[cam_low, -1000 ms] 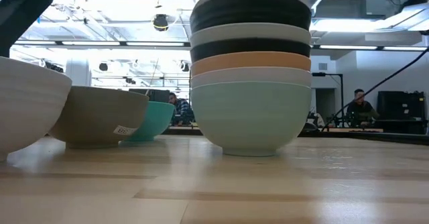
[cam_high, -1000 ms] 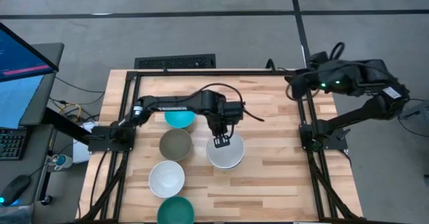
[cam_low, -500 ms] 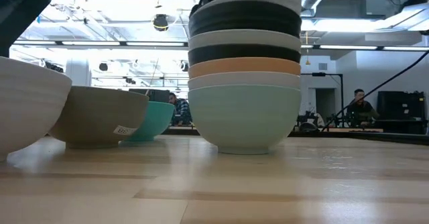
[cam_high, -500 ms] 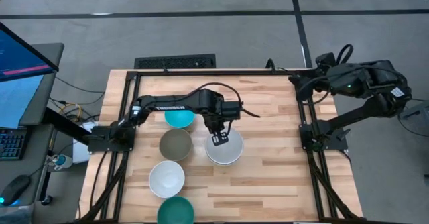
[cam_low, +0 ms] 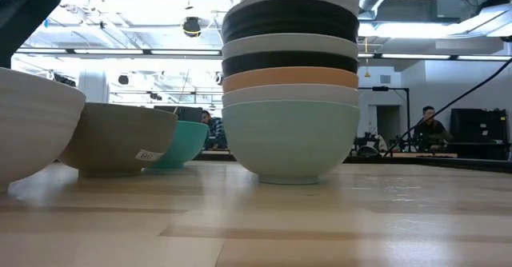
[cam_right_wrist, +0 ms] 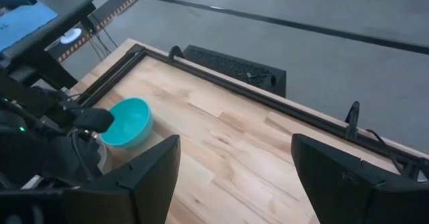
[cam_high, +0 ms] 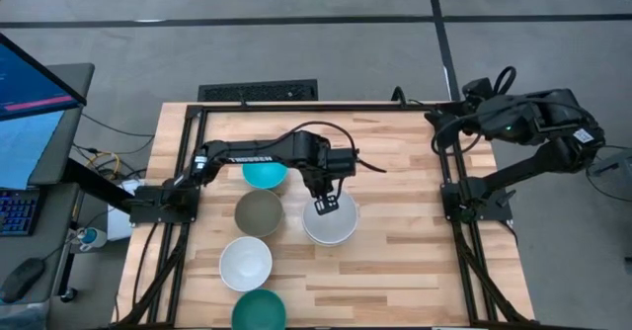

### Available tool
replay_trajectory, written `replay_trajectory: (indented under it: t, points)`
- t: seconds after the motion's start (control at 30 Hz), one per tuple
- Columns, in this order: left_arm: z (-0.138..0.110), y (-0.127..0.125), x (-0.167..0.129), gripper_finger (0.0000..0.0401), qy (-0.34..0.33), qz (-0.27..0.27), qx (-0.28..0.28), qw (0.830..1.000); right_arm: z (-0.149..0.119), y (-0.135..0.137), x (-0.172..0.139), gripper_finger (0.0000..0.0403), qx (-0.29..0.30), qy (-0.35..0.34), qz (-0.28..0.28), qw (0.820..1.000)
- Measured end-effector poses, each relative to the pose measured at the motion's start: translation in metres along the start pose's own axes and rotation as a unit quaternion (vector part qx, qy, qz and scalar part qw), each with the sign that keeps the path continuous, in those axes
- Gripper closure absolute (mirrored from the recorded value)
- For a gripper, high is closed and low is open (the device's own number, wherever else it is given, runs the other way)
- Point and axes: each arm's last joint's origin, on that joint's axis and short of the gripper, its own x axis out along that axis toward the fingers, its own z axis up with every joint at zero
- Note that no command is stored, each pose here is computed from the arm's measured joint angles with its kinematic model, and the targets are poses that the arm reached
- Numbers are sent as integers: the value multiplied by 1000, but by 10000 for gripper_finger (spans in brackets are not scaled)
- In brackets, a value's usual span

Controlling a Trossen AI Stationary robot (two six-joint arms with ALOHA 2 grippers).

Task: Nest bowls inside each other
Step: Stack the white bowl on the black bowl

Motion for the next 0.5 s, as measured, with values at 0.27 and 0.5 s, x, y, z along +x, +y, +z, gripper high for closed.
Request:
replay_trajectory:
  t: [0.27,0.5]
  points:
    - [-1,-3,-2,376,14,-41,4,999,0,0,0,97,-1,2,-1,1000]
    - [-6,1,-16,375,-2,-15,1,1000,-1,-1,0,97,-5,5,-5,1000]
